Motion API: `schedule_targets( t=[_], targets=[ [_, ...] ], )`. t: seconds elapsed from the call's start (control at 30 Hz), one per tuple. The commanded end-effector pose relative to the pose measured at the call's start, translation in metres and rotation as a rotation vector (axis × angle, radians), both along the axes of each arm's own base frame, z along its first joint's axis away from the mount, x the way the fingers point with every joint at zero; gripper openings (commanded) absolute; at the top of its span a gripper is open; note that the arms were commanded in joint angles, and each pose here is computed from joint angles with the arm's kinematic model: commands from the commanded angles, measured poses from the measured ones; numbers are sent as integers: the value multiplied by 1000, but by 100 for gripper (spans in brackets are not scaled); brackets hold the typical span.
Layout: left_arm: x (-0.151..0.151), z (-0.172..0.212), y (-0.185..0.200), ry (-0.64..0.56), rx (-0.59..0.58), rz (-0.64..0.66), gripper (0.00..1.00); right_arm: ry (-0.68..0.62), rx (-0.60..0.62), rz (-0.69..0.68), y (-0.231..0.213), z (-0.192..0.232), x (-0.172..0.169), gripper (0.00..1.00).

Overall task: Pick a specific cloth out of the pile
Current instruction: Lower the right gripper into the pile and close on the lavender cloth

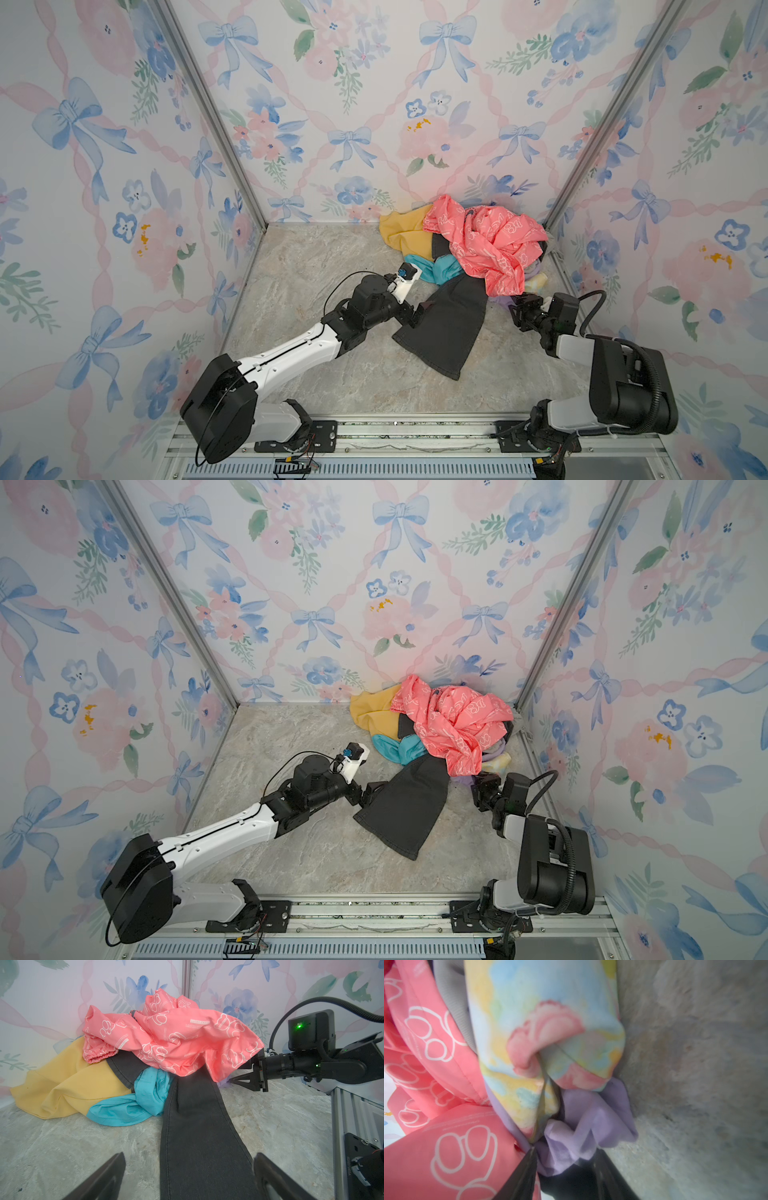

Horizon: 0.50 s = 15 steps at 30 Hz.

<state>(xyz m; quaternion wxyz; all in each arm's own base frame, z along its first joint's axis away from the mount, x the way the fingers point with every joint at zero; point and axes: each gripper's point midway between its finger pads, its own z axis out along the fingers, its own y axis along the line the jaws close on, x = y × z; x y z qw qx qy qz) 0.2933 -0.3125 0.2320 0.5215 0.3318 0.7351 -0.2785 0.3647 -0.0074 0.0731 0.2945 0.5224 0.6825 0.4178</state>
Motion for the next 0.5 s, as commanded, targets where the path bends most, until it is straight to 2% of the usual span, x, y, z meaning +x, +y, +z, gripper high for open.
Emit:
schedule_targets(
  t=[0.0, 0.3, 0.47],
  targets=[
    [-2, 7, 0, -3, -11, -8, 98, 11, 0, -18, 0, -8, 0, 48],
    [-4, 9, 0, -4, -20, -12, 98, 13, 32, -44, 0, -24, 8, 42],
    [-3, 8, 0, -4, -17, -7, 98, 9, 12, -69, -2, -27, 11, 34]
  ],
)
